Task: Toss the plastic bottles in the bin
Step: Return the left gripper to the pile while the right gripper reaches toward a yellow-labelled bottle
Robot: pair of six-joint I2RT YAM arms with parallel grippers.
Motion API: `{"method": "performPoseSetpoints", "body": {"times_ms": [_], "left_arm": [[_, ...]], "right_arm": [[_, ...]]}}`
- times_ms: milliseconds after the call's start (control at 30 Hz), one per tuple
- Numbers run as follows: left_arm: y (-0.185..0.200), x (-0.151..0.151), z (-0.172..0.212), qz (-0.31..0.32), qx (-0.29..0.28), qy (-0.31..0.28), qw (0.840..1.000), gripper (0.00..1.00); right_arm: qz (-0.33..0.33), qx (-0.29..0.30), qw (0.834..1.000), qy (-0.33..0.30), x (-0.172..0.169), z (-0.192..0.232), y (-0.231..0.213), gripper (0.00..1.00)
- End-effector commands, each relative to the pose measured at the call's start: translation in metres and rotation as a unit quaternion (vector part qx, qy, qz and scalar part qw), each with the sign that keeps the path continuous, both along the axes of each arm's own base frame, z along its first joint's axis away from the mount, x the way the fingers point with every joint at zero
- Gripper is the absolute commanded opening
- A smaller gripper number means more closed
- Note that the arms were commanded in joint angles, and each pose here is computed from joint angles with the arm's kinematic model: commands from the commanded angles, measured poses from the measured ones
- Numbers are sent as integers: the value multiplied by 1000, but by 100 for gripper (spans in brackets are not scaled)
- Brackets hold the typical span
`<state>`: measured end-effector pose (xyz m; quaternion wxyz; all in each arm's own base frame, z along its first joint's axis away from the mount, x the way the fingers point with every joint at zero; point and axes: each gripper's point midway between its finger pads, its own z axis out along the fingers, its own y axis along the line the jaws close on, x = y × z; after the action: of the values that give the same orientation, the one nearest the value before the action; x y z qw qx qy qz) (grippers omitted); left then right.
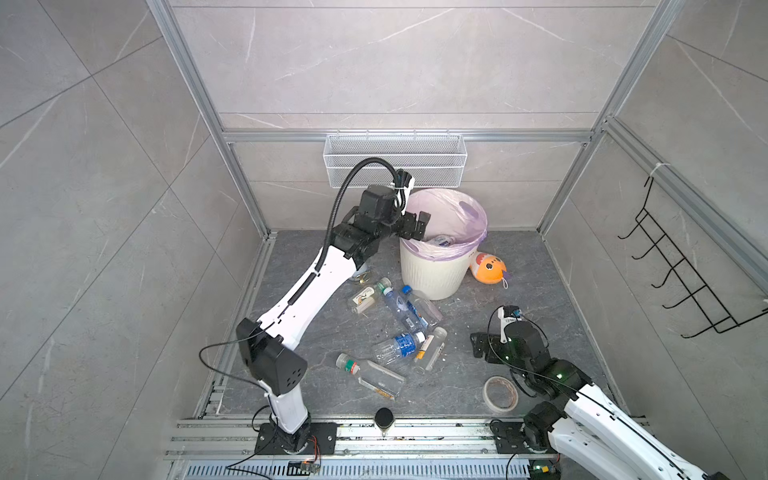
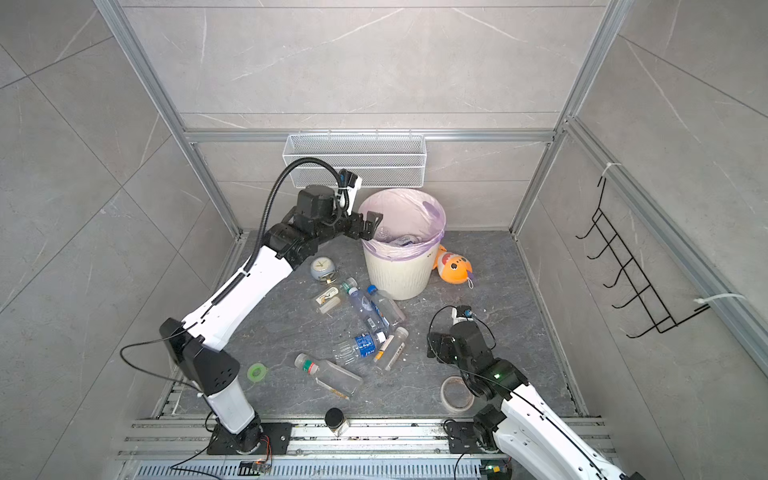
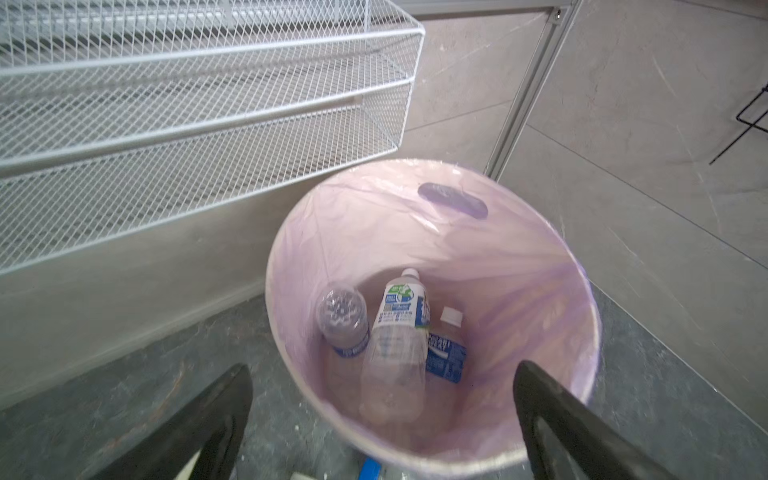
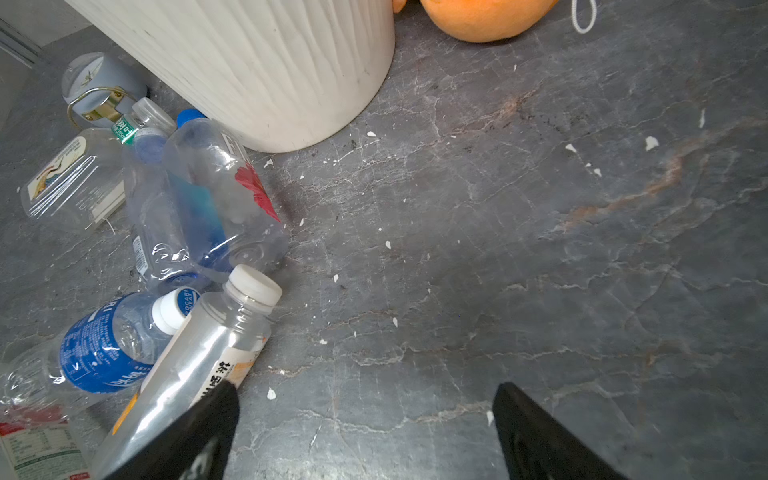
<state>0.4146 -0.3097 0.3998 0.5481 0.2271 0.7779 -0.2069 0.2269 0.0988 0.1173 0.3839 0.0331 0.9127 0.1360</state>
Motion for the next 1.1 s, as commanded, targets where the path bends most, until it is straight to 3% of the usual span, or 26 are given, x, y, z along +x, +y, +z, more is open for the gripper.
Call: {"method": "performPoseSetpoints", "body": {"times_ms": [0, 167, 800, 1067], "left_arm": [[26, -28, 72, 15, -69, -84, 994, 100], [43, -41, 41, 35, -53, -65, 996, 100], [95, -89, -95, 89, -28, 38, 995, 100], [108, -108, -167, 99, -8, 98, 990, 100]], "right_arm": [[6, 0, 1000, 1, 0, -2, 2, 97], [17, 0, 1000, 11, 1, -3, 7, 97], [48, 105, 991, 66, 3, -6, 69, 95], [71, 112, 988, 85, 0, -15, 105, 95]]}}
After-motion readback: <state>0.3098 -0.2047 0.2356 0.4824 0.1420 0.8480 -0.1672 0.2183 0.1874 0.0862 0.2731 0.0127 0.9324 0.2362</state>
